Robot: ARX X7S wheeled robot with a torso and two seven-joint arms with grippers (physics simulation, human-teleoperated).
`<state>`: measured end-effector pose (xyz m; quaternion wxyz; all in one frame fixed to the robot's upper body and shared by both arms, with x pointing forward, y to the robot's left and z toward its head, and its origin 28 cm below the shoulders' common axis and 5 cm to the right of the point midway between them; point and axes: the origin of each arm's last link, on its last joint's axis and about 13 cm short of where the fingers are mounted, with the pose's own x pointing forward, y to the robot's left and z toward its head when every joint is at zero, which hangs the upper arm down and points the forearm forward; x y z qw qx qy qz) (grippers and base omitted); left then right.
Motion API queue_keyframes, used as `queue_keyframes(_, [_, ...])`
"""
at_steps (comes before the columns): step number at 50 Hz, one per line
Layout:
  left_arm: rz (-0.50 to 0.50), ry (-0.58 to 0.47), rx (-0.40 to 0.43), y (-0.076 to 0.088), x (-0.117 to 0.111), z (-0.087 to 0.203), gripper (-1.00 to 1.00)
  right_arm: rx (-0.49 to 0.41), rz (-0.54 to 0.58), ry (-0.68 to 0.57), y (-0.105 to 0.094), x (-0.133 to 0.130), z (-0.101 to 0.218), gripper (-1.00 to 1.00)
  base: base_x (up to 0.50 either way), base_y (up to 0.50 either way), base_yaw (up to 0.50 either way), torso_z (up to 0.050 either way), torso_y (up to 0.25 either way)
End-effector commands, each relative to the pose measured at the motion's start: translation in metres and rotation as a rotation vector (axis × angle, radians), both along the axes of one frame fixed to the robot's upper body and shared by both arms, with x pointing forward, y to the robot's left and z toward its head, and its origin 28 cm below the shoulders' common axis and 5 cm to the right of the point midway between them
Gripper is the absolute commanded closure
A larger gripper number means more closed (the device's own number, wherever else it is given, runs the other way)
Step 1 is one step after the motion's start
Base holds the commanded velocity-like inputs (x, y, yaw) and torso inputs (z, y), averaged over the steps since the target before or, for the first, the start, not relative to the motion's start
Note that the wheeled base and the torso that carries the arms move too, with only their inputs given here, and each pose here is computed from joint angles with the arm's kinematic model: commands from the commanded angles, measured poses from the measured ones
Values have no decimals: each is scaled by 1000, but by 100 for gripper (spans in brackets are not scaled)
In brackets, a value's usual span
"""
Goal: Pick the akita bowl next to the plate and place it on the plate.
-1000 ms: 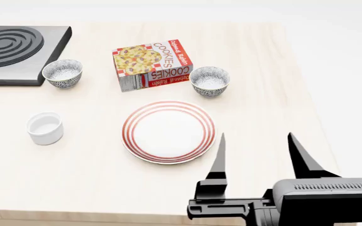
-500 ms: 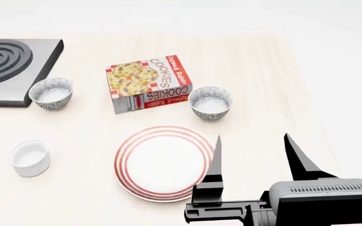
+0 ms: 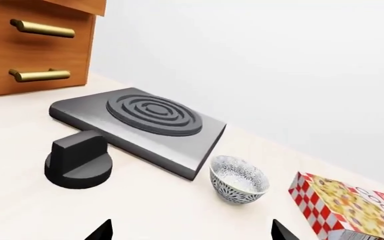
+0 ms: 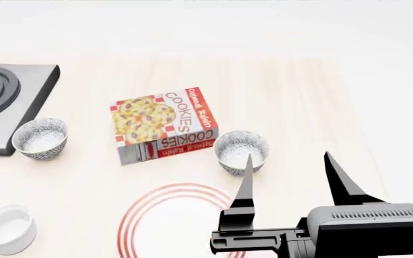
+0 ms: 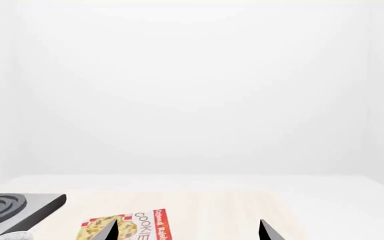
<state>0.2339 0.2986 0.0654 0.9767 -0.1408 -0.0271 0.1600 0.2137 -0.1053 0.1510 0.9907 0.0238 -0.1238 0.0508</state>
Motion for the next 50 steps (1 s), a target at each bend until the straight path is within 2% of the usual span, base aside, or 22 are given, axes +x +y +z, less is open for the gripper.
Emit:
queue_keyframes(1, [0,0,0,0,0,0,-100,1,1,2,0,1,-1,-100,328,0,0,0,0])
queue_keyframes(39, [6,4,0,0,1,-1,-100,5,2,15,1,1,-2,-100,307,0,0,0,0])
queue_keyframes(45, [6,6,-2,0,1,-1,-100,11,-18,69,0,6,-4,-100,0,0,0,0,0])
queue_keyframes(50, [8,6,-1,0,1,-1,-100,-38,-34,162,1,22,-1,-100,0,0,0,0,0])
